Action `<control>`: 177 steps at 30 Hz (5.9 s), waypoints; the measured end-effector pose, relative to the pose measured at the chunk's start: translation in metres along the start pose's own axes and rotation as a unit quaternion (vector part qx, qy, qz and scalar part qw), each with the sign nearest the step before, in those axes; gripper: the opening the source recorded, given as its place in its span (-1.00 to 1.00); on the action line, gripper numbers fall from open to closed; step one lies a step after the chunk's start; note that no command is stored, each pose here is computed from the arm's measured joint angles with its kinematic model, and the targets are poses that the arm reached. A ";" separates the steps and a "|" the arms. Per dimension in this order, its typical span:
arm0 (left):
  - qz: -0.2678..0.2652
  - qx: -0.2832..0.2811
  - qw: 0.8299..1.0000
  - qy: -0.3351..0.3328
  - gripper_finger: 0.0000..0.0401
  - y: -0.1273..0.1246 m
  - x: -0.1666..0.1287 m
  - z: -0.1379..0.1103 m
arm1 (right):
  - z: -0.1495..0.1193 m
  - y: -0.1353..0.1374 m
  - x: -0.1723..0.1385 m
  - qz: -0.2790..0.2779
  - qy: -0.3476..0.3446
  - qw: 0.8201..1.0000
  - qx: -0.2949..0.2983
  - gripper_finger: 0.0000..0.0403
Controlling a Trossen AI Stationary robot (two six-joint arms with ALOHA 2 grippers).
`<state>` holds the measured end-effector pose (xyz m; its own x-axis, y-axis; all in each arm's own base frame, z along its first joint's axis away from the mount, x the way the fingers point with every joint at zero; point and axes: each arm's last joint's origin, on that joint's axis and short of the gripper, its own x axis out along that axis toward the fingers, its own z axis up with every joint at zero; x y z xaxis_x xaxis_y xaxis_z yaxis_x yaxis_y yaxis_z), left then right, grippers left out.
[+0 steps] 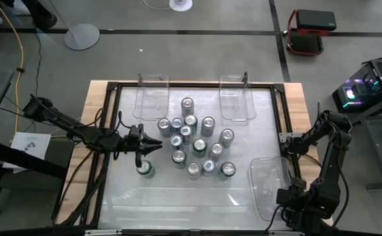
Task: Sort soda cans
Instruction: Put the blue soda can into the bottom right transparent bin
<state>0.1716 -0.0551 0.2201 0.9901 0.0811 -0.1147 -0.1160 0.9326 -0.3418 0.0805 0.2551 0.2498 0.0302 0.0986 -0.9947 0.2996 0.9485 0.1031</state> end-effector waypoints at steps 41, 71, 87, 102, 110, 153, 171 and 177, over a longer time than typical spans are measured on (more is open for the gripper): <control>0.000 0.000 1.000 0.000 -0.68 0.000 0.000 0.000 | 0.017 0.003 -0.024 -0.003 -0.088 0.996 0.026 0.46; 0.012 0.001 1.000 -0.005 -0.68 0.001 0.000 0.000 | 0.174 -0.011 -0.042 -0.127 -0.424 0.885 -0.144 0.45; 0.043 0.014 0.999 -0.018 -0.68 0.003 0.000 0.001 | 0.279 -0.084 -0.047 0.056 -0.333 0.891 -0.304 0.53; 0.060 -0.010 0.998 -0.026 -0.68 0.004 0.000 0.002 | 0.292 -0.080 -0.023 0.056 -0.297 0.901 -0.311 0.76; 0.058 -0.007 0.998 -0.031 -0.68 0.003 0.000 0.003 | 0.293 -0.075 0.001 0.024 -0.252 0.928 -0.274 0.76; 0.057 0.003 0.998 -0.034 -0.68 0.003 0.000 0.003 | 0.276 -0.049 -0.057 -0.006 -0.283 0.927 -0.245 0.14; 0.050 0.003 0.998 -0.035 -0.68 0.002 0.000 0.004 | 0.112 -0.043 -0.149 0.037 -0.290 0.956 -0.036 0.14; 0.054 0.007 0.998 -0.037 -0.68 0.003 0.000 0.004 | 0.071 -0.035 -0.140 0.029 -0.262 0.964 0.035 0.14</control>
<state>0.1716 -0.0513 0.2231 0.9752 0.2060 -0.0810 -0.2212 0.9222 -0.3173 0.1337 0.1865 0.3854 0.5214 -0.0322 -0.8527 0.3455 0.9216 0.1766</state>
